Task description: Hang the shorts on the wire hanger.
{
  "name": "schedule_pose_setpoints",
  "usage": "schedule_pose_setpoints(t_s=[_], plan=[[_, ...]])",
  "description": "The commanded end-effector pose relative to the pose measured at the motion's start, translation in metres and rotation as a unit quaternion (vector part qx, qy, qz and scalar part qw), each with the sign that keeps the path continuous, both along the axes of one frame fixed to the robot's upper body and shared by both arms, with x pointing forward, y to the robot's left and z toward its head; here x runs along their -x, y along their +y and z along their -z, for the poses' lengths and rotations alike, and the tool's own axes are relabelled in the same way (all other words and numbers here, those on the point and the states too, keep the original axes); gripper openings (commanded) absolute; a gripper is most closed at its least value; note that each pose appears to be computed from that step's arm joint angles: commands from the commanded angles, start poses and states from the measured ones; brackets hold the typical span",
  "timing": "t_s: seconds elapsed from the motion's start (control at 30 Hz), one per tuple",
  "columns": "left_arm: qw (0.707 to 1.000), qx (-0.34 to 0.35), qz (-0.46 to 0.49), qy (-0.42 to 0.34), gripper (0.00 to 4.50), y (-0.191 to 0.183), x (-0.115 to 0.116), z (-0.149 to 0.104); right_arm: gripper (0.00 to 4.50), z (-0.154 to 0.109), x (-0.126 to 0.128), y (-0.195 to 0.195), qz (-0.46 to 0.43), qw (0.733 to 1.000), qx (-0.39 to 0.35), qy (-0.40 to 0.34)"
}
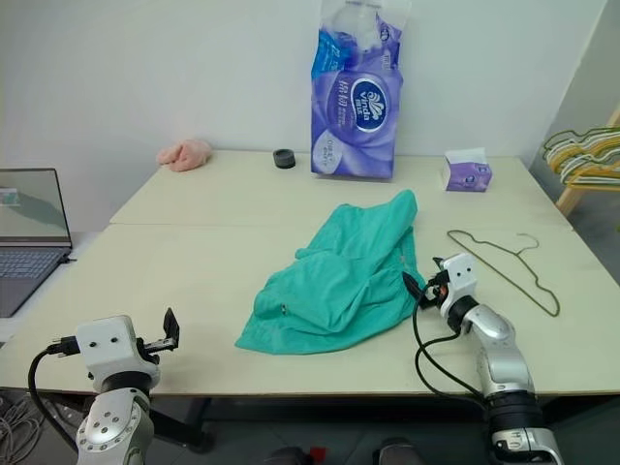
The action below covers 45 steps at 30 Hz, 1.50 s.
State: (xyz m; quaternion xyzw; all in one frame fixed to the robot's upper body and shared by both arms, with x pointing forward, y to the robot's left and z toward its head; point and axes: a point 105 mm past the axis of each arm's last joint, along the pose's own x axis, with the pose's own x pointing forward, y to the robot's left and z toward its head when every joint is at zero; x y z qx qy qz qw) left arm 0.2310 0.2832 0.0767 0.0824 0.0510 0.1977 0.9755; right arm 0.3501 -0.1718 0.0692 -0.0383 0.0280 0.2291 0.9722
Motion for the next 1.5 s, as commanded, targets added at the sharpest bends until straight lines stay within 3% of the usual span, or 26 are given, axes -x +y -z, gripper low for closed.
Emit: schedule_pose_setpoints(t_s=[0.03,0.7,1.07,1.2,1.33,1.5], plan=[[0.999,-0.027,0.020,-0.030,4.50,-0.006,-0.002,-0.020,4.47,-0.013,-0.004,0.004,-0.008,1.000,-0.002,-0.025],[0.998,-0.023,0.052,-0.031,4.50,-0.014,-0.015,-0.023,4.47,-0.020,-0.004,0.005,-0.015,0.999,0.004,-0.040],[0.990,0.008,0.133,-0.042,4.50,-0.034,-0.022,-0.024,4.47,-0.023,-0.002,0.005,-0.015,0.999,0.007,-0.050],[0.977,0.014,0.207,-0.044,4.50,-0.054,-0.024,-0.026,4.47,-0.028,0.008,0.012,-0.061,0.997,0.018,-0.053],[0.907,-0.035,0.418,0.042,4.50,-0.106,-0.016,-0.009,4.47,-0.037,0.061,0.049,-0.306,0.949,0.071,-0.014],[0.832,-0.093,0.535,0.114,4.50,-0.122,-0.005,0.005,4.47,-0.042,0.087,0.056,-0.394,0.912,0.110,0.021]])
